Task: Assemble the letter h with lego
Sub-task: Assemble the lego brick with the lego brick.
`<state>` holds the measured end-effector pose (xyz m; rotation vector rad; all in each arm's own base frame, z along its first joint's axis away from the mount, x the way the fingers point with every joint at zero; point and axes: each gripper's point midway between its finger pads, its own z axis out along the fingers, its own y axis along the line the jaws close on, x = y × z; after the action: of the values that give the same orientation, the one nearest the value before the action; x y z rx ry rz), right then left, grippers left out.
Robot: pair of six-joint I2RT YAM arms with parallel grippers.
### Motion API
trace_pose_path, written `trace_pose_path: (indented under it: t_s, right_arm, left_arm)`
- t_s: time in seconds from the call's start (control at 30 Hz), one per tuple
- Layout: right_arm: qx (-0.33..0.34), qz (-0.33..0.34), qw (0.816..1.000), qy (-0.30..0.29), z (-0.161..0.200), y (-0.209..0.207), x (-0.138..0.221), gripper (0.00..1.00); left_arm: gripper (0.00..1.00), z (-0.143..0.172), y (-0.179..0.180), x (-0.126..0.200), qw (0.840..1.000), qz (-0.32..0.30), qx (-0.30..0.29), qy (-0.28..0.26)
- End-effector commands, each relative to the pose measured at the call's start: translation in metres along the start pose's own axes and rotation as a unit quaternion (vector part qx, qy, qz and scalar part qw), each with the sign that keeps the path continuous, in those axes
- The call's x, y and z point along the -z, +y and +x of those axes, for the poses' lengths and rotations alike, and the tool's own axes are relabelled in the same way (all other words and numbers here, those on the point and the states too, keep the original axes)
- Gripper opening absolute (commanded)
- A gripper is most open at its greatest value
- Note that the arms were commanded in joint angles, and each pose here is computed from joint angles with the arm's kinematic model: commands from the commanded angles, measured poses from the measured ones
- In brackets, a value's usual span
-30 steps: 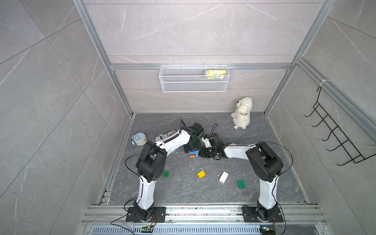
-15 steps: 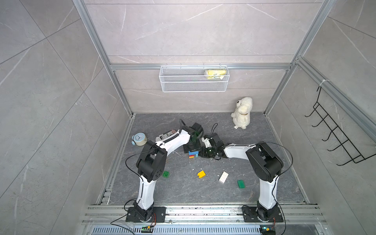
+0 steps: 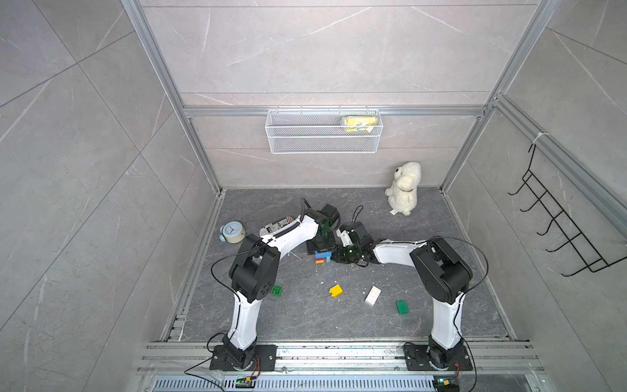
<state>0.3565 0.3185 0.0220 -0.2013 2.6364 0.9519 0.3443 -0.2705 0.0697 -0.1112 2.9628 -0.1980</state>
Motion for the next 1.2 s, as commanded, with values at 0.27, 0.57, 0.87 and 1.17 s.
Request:
trace_pose_path:
  t_s: [0.27, 0.57, 0.87, 1.17]
  right_arm:
    - [-0.012, 0.012, 1.000, 0.014, 0.010, -0.008, 0.000, 0.12]
    - [-0.012, 0.012, 1.000, 0.012, 0.010, -0.007, 0.002, 0.13]
    - [-0.013, 0.010, 1.000, 0.007, 0.009, -0.006, 0.004, 0.13]
    - [-0.014, 0.005, 1.000, 0.003, 0.009, -0.004, 0.007, 0.16]
  left_arm:
    - [0.00, 0.016, 0.017, -0.006, 0.999, -0.032, -0.004, 0.019]
    - [0.00, 0.022, 0.029, -0.015, 0.997, -0.067, -0.004, 0.038]
    - [0.00, 0.028, 0.037, -0.024, 0.995, -0.086, 0.014, 0.046]
    - [0.00, 0.030, 0.034, -0.027, 0.996, -0.075, -0.002, 0.043]
